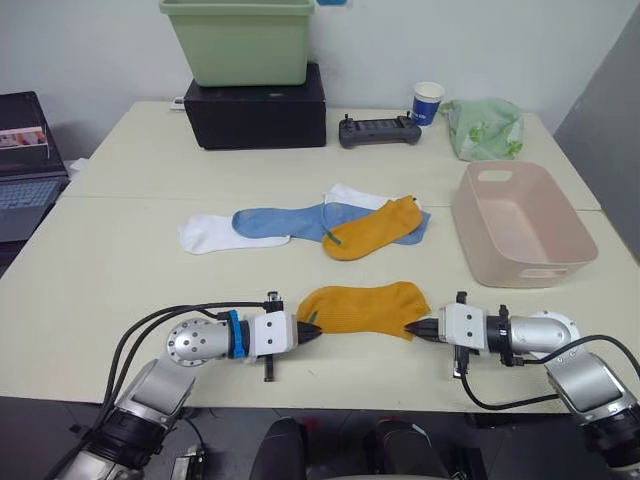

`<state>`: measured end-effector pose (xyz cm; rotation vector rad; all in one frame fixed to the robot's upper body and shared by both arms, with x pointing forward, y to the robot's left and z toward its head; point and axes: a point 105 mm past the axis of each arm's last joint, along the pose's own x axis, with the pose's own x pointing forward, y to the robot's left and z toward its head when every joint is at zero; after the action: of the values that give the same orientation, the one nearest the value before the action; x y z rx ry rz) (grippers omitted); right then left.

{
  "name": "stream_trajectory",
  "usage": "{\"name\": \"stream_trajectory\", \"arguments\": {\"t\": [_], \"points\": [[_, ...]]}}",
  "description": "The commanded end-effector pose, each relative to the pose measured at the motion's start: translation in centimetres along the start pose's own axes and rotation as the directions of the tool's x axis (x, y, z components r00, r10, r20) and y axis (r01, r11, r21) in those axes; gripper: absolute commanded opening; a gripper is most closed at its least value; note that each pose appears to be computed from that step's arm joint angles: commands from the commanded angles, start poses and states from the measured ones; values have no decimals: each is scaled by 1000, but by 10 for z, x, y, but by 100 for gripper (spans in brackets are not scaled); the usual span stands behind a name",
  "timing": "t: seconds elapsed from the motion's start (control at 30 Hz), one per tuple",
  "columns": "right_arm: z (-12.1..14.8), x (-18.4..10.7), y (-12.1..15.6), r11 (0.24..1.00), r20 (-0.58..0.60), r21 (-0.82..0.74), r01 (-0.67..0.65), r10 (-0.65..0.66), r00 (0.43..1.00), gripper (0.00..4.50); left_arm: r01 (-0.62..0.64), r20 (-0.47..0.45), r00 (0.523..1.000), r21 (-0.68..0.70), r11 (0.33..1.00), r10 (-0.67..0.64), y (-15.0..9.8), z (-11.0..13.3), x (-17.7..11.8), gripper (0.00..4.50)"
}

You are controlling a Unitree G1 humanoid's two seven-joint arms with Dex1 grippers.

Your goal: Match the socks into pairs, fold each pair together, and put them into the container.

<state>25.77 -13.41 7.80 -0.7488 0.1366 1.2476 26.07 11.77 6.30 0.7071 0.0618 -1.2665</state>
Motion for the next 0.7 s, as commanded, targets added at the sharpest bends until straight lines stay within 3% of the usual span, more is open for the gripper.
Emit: {"name": "stream_trajectory", "arguments": {"t": [0.03,0.17,0.33,0.57,0.7], "points": [[14,-7,-9,1000,50,-22,14,-13,999,1,-20,4,1000,-23,1000,20,3,-1,-3,5],[28,-11,-12,1000,84,-20,-8,10,996,1,-24,46,999,-29,999,25,8,10,-9,5],[50,-22,-19,998,118,18,-53,51,992,1,-32,160,986,-111,993,49,21,47,-11,5],[79,-41,-5,949,168,188,-252,222,961,1,152,192,977,-304,940,-95,4,76,-34,5],[82,-32,-9,956,161,199,-215,185,969,1,153,165,980,-292,944,-108,8,73,-40,5]]}}
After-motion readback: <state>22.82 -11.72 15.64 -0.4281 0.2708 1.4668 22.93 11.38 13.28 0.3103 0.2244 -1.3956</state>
